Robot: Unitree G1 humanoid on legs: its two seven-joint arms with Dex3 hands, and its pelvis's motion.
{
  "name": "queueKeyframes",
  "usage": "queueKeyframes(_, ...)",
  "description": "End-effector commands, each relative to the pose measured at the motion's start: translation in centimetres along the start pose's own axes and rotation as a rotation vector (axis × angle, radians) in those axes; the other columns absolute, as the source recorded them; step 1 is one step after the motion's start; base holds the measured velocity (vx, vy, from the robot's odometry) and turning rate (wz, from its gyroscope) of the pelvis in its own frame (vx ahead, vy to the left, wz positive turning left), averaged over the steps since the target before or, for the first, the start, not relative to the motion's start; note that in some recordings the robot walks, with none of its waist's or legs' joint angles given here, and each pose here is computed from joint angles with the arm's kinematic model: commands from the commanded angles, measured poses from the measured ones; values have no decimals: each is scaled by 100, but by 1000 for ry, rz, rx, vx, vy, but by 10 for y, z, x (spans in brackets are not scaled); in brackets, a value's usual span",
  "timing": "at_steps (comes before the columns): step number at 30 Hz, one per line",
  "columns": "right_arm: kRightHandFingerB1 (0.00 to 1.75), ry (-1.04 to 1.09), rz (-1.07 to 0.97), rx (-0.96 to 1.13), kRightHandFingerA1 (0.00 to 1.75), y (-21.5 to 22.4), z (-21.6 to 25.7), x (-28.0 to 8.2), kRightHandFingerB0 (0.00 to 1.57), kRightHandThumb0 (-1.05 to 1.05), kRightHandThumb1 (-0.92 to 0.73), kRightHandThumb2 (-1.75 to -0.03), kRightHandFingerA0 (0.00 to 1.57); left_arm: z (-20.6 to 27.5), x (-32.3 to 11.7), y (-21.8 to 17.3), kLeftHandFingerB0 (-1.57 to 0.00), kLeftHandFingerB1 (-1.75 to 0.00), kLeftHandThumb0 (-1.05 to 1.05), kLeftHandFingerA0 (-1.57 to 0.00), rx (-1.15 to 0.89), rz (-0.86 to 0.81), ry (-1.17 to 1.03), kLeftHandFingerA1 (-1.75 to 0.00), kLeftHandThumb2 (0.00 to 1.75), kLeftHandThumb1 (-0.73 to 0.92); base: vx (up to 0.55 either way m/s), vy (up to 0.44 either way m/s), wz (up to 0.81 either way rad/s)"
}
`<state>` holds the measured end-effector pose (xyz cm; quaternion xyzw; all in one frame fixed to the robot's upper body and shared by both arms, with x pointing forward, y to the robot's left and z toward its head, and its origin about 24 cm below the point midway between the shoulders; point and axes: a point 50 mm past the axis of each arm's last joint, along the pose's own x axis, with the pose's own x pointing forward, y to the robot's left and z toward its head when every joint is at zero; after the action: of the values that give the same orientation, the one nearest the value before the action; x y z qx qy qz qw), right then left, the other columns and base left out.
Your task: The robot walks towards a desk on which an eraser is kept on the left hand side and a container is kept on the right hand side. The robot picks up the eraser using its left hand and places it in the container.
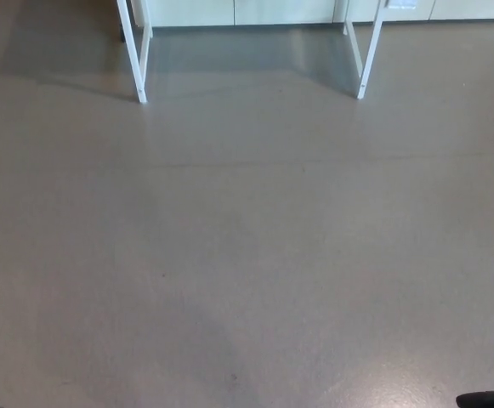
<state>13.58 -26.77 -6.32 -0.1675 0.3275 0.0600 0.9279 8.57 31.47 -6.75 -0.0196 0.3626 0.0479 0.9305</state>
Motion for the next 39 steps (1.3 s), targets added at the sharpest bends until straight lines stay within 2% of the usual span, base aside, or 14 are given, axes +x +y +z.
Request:
queueKeyframes(1, 52, -27, 3, -24, 57, -5, 2, -1, 59, -8, -37, -51, 81, 3, 0, 3, -27, -30, -38, -47, -8, -12, -17, -36, 57, 57, -73, 27, 27)
queueKeyframes(20, 52, -31, 14, -33, 56, -3, 3, -1, 59, -5, -38, -51, 80, 8, 0, 4, -28, -30, -37, -47, 7, -15, -25, -36, 58, 57, 88, 134, -4)
queueKeyframes(30, 52, -30, 21, -59, 56, -1, 3, 0, 60, -6, -39, -51, 82, 9, -1, 5, -29, -31, -37, -49, 13, -11, -24, -37, 58, 58, 218, -158, 28)
queueKeyframes(39, 52, -17, 30, -69, 57, 2, -7, -4, 61, -9, -37, -51, 83, 0, -5, 5, -26, -30, -39, -45, 21, -16, -1, -36, 58, 58, 207, -19, -7)
